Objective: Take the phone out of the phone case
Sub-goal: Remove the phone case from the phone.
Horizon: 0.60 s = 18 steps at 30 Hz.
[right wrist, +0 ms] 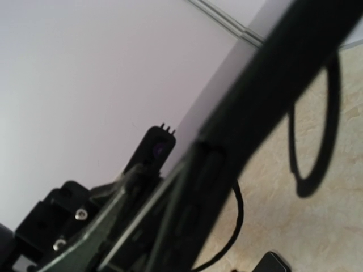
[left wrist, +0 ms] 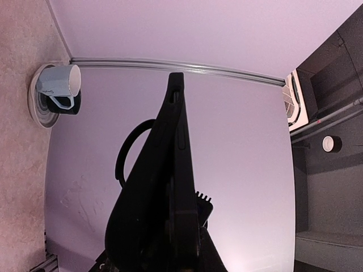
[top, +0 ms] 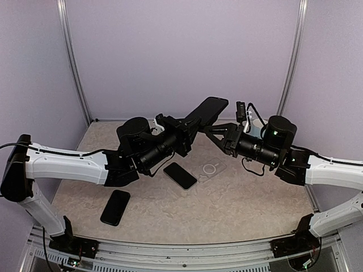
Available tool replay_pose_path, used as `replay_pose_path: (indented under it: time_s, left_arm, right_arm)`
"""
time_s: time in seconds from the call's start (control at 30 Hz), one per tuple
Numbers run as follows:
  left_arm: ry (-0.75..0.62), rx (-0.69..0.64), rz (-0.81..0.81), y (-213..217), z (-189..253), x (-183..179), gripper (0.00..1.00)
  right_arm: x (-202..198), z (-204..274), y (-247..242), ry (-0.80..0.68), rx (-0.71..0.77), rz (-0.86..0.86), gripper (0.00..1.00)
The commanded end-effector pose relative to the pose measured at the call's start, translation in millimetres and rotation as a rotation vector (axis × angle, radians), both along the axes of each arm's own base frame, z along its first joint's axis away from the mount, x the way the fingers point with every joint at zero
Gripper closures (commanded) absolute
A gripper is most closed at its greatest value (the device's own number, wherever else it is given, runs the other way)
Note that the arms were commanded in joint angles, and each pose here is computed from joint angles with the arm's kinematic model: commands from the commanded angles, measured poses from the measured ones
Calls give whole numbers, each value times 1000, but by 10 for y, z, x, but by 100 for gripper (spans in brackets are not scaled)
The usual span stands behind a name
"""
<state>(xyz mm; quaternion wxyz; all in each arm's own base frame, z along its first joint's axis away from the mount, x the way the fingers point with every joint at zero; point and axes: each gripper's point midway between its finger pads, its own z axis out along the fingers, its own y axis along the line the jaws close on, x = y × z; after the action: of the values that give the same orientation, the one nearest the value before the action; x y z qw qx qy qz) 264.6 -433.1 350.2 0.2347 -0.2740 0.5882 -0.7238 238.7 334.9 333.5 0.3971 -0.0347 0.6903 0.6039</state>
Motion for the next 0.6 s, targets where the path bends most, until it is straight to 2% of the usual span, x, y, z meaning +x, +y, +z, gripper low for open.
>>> replay_pose_path:
  time_s: [0.0,0.47,0.57]
  left_arm:
    - [-81,-111,-29,17,465,-139,100]
    - [-87,-105,-46,-51,459,-171,100]
    - [-83,-107,-49,-56,446,-185,100]
  right_arm:
    - [145,292,-102,14,89,-103,66]
    - [254,477,-69,-16,133,-135,74]
    - [285,528,-109,-37,133,-165,80]
